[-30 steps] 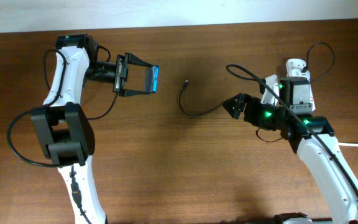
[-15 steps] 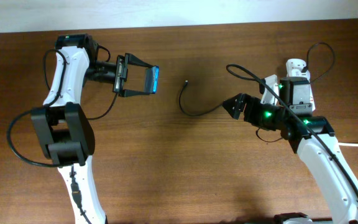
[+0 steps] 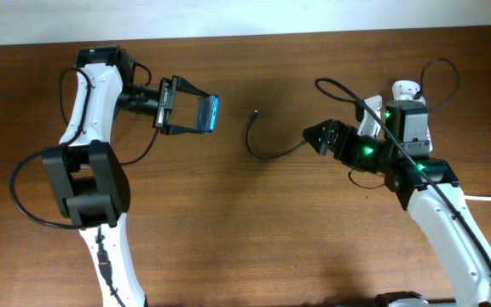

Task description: Plug charger to phone and switch on socket

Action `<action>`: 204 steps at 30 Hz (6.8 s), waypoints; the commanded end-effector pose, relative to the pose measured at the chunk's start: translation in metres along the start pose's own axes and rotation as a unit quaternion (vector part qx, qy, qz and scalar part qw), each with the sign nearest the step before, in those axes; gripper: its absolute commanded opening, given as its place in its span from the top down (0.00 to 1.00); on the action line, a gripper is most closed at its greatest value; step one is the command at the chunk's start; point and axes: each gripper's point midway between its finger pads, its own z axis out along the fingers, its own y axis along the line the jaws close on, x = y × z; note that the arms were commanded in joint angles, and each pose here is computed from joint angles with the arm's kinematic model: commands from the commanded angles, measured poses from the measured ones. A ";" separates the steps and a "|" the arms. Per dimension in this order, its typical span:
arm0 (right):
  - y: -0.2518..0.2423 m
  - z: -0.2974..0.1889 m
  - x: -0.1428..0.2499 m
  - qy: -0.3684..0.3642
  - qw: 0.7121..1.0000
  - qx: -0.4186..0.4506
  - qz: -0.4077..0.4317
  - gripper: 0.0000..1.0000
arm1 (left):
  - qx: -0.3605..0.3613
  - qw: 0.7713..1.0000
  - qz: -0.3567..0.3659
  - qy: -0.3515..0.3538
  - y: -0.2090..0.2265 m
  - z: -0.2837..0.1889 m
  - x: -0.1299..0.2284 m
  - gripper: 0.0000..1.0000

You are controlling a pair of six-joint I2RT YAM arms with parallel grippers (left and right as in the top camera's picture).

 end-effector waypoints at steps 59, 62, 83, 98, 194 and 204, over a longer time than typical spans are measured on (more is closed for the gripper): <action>0.040 0.143 0.073 0.044 0.998 0.022 0.035 0.57 | -0.225 0.946 0.030 -0.232 0.040 0.096 -0.009 1.00; 0.041 0.149 0.075 0.046 0.998 0.016 0.049 0.58 | -0.225 0.946 0.030 -0.232 0.040 0.096 -0.009 1.00; 0.045 0.148 0.074 0.050 0.997 0.003 0.051 0.96 | -0.224 0.946 0.030 -0.232 0.040 0.095 -0.009 1.00; 0.027 -0.003 -0.080 -0.210 0.969 0.004 0.127 0.96 | 0.101 0.814 0.567 0.078 -0.087 0.084 0.083 0.66; -0.036 0.263 -0.005 0.168 0.967 0.172 0.080 0.70 | 0.155 0.819 0.548 -0.074 -0.074 -0.075 -0.004 1.00; -0.065 0.276 0.016 0.180 0.956 0.213 0.090 0.84 | 0.155 0.819 0.548 -0.074 -0.074 -0.075 -0.004 1.00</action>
